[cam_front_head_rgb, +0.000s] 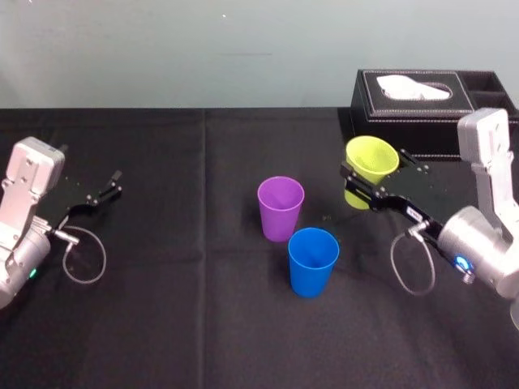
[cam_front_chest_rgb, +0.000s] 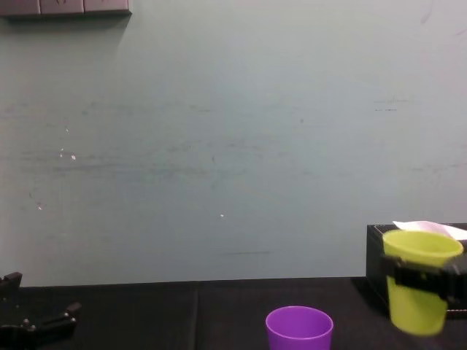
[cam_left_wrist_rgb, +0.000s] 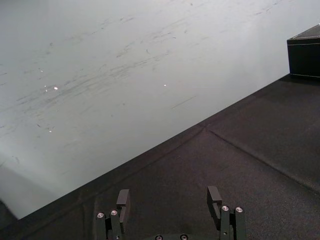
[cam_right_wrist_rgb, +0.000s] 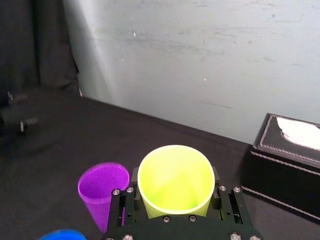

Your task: Stack the three plastic cups sequentially using one hand.

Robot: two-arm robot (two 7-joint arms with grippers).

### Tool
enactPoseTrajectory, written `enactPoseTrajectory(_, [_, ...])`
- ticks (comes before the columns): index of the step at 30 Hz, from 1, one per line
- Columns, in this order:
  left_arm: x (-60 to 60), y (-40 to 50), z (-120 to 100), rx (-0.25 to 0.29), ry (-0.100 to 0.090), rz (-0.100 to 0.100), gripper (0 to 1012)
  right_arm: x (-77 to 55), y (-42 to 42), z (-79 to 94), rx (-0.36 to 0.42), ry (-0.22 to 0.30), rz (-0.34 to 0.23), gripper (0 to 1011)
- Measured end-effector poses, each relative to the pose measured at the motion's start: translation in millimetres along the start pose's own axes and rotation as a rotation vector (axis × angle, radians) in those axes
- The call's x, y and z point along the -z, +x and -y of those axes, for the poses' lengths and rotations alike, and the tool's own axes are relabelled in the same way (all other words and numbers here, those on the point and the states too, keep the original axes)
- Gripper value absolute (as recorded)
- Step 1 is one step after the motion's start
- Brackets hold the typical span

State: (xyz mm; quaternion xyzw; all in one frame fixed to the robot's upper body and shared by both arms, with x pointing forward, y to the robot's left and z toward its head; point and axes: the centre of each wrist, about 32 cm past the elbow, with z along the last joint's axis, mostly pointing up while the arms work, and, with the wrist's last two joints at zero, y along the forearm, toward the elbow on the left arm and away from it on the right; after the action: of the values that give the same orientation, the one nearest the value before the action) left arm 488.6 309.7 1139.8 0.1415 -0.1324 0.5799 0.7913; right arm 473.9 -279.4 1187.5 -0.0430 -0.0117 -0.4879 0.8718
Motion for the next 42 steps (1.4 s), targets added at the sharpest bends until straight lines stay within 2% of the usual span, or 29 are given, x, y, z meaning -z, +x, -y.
enactPoseTrajectory(3, [0.0, 0.0, 0.0, 0.0, 0.0, 0.0, 1011, -9.0, 2.9, -11.0, -0.016, 0.016, -0.044, 747])
enactPoseTrajectory(7, [0.0, 0.0, 0.0, 0.0, 0.0, 0.0, 1012, -17.4, 2.9, -25.9, -0.045, 0.029, -0.068, 746])
enactPoseTrajectory(14, [0.0, 0.0, 0.0, 0.0, 0.0, 0.0, 1011, -26.6, -3.5, -47.6, -0.101, 0.043, -0.06, 747])
enactPoseTrajectory(20, [0.0, 0.0, 0.0, 0.0, 0.0, 0.0, 1011, -27.7, -11.5, -58.6, -0.147, 0.043, -0.048, 747])
enactPoseTrajectory(32, [0.0, 0.0, 0.0, 0.0, 0.0, 0.0, 1011, -19.1, -21.9, -61.3, -0.195, 0.03, -0.039, 747])
enactPoseTrajectory(42, [0.0, 0.0, 0.0, 0.0, 0.0, 0.0, 1011, -14.2, -24.6, -59.7, -0.208, 0.022, -0.046, 747])
